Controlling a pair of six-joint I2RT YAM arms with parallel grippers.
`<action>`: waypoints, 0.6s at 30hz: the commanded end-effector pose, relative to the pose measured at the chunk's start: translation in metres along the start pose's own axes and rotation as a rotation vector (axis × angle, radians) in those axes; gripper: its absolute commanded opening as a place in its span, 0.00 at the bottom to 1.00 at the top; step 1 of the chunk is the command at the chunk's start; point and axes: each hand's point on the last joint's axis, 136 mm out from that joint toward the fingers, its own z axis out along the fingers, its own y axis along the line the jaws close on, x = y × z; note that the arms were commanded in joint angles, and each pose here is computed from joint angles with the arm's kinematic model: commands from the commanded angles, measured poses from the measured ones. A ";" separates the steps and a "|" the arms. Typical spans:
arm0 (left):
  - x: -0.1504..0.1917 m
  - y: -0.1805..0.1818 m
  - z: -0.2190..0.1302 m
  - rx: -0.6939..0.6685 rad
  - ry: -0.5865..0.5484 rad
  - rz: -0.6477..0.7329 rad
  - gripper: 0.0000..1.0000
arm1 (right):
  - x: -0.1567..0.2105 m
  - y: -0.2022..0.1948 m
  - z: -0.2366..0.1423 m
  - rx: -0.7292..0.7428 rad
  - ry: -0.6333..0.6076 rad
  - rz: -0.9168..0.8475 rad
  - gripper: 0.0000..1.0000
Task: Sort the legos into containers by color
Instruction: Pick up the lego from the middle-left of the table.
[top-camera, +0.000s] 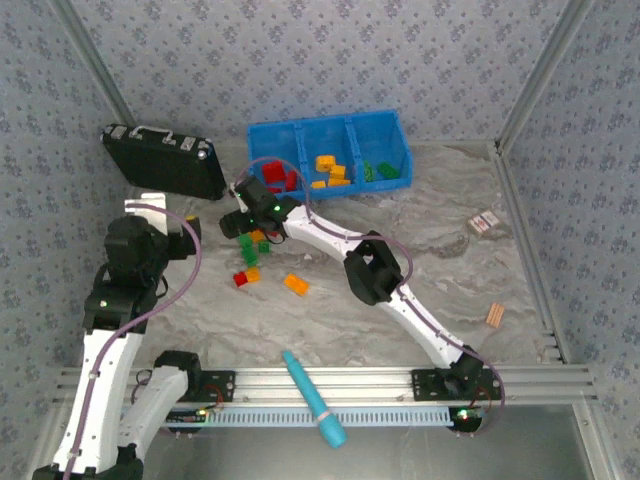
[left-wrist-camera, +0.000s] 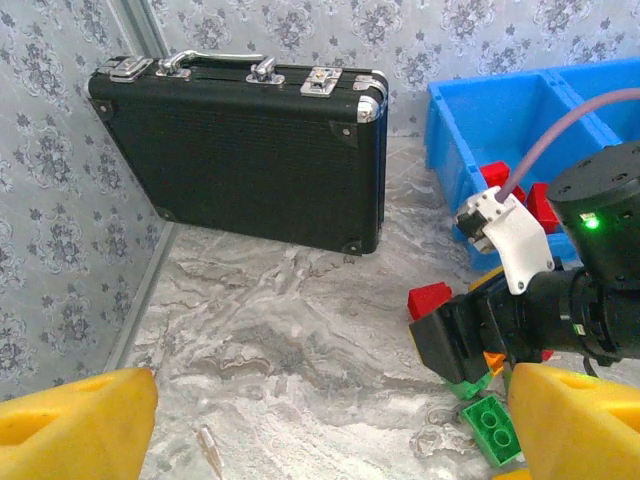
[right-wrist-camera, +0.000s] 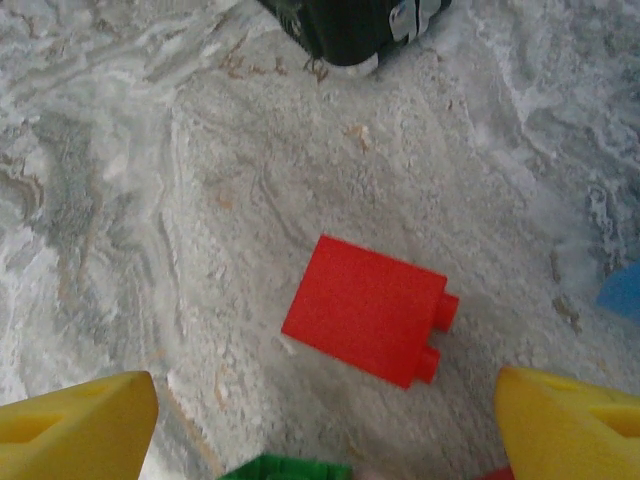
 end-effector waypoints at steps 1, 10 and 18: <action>-0.011 -0.001 0.000 0.000 -0.050 0.009 0.91 | -0.015 -0.005 0.008 0.018 -0.061 0.029 0.90; -0.010 -0.005 0.001 0.003 -0.075 0.035 0.93 | -0.005 -0.018 0.025 0.063 -0.064 0.089 0.90; -0.008 -0.005 0.000 -0.003 -0.090 0.045 0.94 | 0.005 -0.032 0.039 0.096 -0.061 0.156 0.86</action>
